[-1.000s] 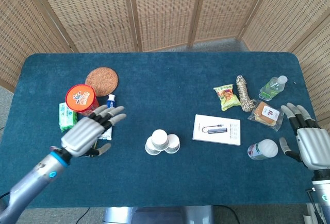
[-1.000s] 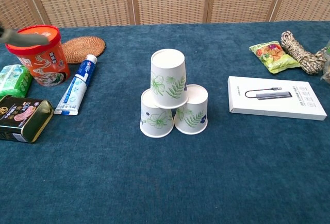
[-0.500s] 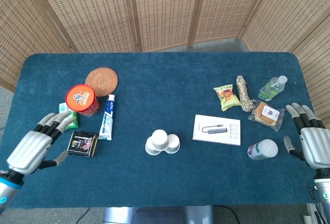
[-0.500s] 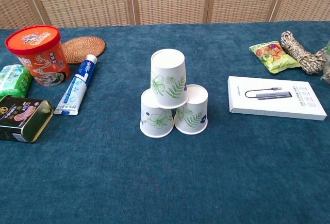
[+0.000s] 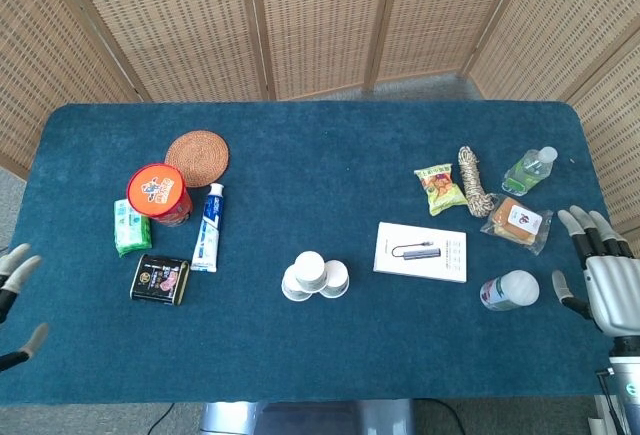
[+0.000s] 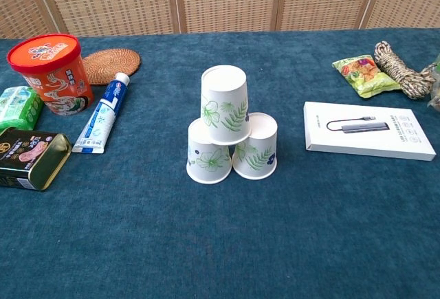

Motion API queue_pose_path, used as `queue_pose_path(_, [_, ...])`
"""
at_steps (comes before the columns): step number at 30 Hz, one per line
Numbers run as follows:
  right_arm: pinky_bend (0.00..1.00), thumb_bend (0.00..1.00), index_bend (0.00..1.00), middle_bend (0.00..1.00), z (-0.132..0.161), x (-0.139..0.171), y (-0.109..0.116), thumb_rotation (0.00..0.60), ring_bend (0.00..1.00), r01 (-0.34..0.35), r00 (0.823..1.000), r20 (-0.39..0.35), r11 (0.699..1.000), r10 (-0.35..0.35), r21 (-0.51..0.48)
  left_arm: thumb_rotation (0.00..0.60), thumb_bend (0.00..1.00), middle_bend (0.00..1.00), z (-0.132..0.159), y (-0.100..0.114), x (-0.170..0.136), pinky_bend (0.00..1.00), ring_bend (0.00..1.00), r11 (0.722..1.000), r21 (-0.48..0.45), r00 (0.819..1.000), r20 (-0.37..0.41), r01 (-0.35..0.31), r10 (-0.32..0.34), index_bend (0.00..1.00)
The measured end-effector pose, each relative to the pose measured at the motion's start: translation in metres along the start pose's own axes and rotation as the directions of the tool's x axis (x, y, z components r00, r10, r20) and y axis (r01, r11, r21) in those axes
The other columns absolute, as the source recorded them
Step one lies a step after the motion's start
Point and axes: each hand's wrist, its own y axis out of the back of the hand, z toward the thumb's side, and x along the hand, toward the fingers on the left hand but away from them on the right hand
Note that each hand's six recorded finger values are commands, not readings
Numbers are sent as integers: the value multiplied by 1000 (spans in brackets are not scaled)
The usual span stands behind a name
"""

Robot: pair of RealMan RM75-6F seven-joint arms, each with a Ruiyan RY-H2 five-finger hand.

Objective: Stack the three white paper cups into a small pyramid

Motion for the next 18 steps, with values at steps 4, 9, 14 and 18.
queue_pose_path(4, [184, 483, 48, 0, -2, 6, 0, 600, 0, 3, 1000, 6, 1000, -3, 2, 600, 410, 0, -18, -2, -15, 0, 0, 999, 24, 997, -68, -29, 30, 29])
queue_pose_path(9, [181, 480, 48, 0, -3, 13, 0, 600, 0, 2, 1000, 7, 1000, -2, 0, 600, 410, 0, -26, -4, -20, 0, 0, 998, 37, 993, -106, -52, 55, 30])
queue_pose_path(14, [176, 481, 47, 0, -6, 16, -1, 600, 0, -2, 1000, 13, 1000, 2, -6, 600, 409, 0, -26, -5, -18, 0, 0, 998, 26, 993, -106, -51, 53, 30])
queue_pose_path(18, [176, 480, 47, 0, -8, 17, -1, 600, 0, -7, 1000, 17, 1000, 7, -5, 600, 410, 0, -24, -8, -16, 0, 0, 999, 20, 994, -101, -42, 44, 30])
